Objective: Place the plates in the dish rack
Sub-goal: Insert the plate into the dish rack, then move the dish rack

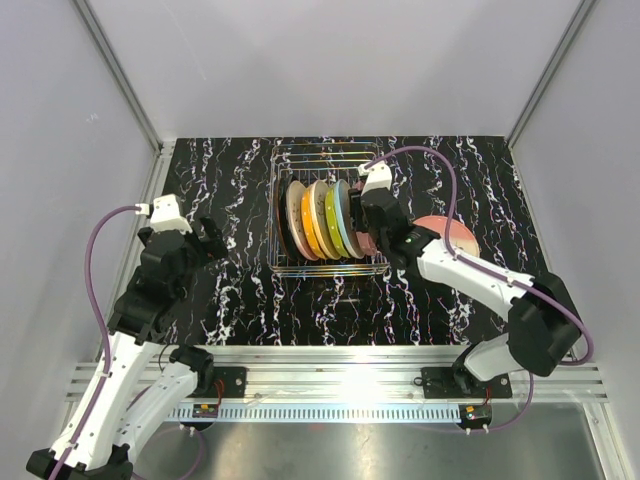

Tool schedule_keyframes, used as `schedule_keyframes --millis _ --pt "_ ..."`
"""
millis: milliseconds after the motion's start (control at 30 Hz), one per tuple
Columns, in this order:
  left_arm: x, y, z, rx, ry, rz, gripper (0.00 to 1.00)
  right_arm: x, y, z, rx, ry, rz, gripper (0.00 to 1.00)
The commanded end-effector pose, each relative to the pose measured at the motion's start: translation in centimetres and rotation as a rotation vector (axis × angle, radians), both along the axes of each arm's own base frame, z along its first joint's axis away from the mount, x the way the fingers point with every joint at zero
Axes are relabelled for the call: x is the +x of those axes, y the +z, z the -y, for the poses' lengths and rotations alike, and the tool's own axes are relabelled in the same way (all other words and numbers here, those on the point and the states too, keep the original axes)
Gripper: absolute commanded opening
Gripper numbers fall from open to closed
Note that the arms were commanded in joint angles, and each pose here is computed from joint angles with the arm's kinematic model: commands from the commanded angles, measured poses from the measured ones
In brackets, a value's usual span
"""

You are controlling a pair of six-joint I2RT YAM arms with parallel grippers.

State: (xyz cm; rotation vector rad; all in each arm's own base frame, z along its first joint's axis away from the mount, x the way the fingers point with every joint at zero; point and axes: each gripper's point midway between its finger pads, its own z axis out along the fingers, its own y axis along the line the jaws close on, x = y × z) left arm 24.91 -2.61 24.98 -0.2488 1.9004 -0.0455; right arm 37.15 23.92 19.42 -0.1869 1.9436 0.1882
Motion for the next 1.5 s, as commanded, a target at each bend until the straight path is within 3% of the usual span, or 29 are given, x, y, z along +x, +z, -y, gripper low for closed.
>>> schedule_keyframes --millis 0,367,500,600,667,767,967,1467 --pt "0.4 1.1 -0.3 -0.003 0.020 0.054 0.99 0.4 5.3 1.1 0.069 -0.042 0.112 0.53" --pt "0.4 1.2 -0.2 -0.008 0.019 0.059 0.99 -4.6 8.7 8.7 0.204 -0.168 0.214 0.63" --pt "0.4 1.2 -0.2 -0.009 0.016 0.058 0.99 -5.6 4.4 11.8 0.152 -0.304 0.098 0.63" --pt "0.4 1.1 -0.1 -0.009 0.014 0.057 0.99 -6.1 1.0 13.4 0.157 -0.401 -0.007 0.55" --pt "0.4 1.0 -0.1 -0.009 0.011 0.052 0.99 -5.8 -0.8 14.8 0.186 -0.448 -0.060 0.48" --pt "0.4 1.0 0.0 -0.010 0.008 0.053 0.99 -5.2 -4.3 14.3 0.280 -0.402 -0.185 0.48" --pt "0.4 0.9 0.0 -0.009 0.007 0.050 0.99 -3.2 -8.9 12.7 0.221 -0.318 -0.351 0.56" --pt "0.4 1.0 0.1 -0.004 -0.002 0.057 0.97 1.3 -13.6 12.7 0.086 -0.366 -0.469 0.57"
